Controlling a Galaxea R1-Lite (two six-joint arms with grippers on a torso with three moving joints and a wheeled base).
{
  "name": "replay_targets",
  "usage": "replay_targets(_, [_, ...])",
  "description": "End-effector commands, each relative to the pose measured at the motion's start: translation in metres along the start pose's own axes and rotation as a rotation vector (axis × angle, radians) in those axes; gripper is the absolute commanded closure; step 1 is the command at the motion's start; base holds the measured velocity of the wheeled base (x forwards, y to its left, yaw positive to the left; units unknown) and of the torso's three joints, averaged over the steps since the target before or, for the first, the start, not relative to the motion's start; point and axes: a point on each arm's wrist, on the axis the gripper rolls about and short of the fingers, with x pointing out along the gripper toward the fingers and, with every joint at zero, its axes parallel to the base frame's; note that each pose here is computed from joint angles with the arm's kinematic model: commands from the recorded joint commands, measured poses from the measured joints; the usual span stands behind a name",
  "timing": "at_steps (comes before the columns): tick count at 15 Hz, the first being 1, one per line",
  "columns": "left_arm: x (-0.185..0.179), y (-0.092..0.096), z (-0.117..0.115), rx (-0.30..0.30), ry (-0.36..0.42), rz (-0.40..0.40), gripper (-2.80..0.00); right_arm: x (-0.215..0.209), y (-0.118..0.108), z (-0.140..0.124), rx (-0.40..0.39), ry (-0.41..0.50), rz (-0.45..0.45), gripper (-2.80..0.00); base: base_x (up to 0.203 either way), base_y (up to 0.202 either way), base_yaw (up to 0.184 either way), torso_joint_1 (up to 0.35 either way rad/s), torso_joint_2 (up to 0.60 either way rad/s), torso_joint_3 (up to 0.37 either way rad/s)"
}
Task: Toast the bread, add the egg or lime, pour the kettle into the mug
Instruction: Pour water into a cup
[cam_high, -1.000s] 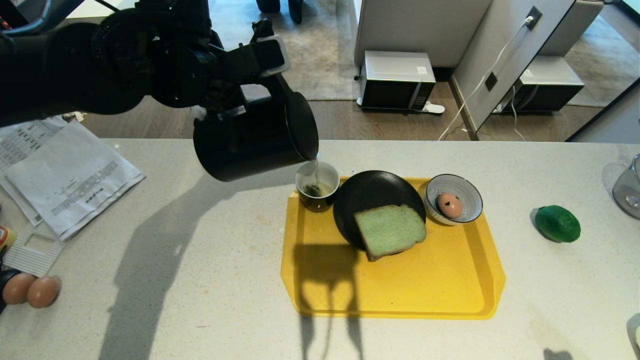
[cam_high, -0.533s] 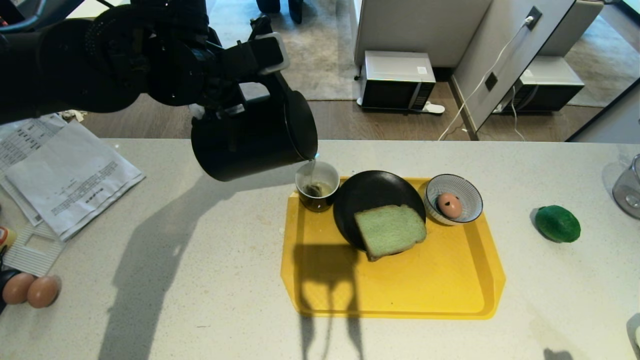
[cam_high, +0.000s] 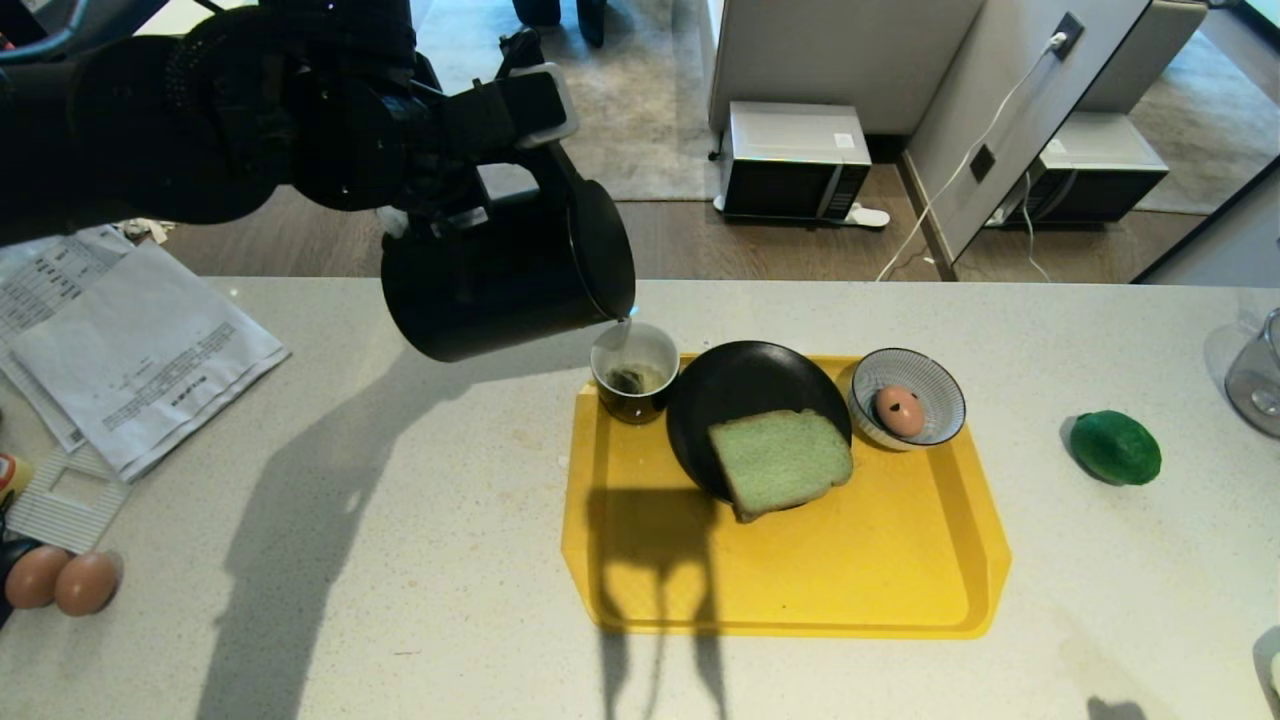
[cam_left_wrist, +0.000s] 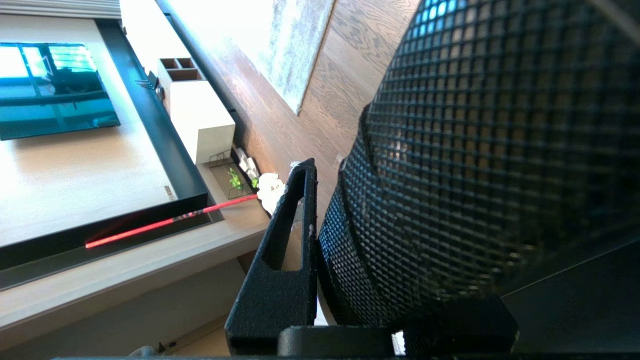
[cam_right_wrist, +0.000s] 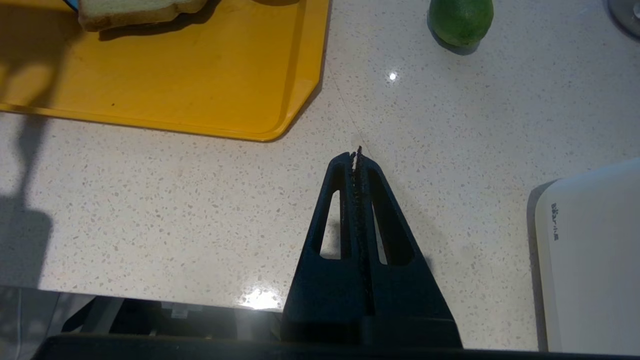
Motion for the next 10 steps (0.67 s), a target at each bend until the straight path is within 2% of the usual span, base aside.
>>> replay_targets(1, [-0.0005,0.0001,0.0004,0.006,0.001,0.001,0.0,0.0,0.0,0.0,0.0,0.001,0.001,0.0,0.0,0.0,0.0,0.0,0.0,0.0])
replay_targets(10, [-0.0005,0.0004,0.0005,0.005,-0.001,0.003,0.0,0.0,0.0,0.0,0.0,0.001,0.001,0.0,0.0,0.0,0.0,0.0,0.0,0.0])
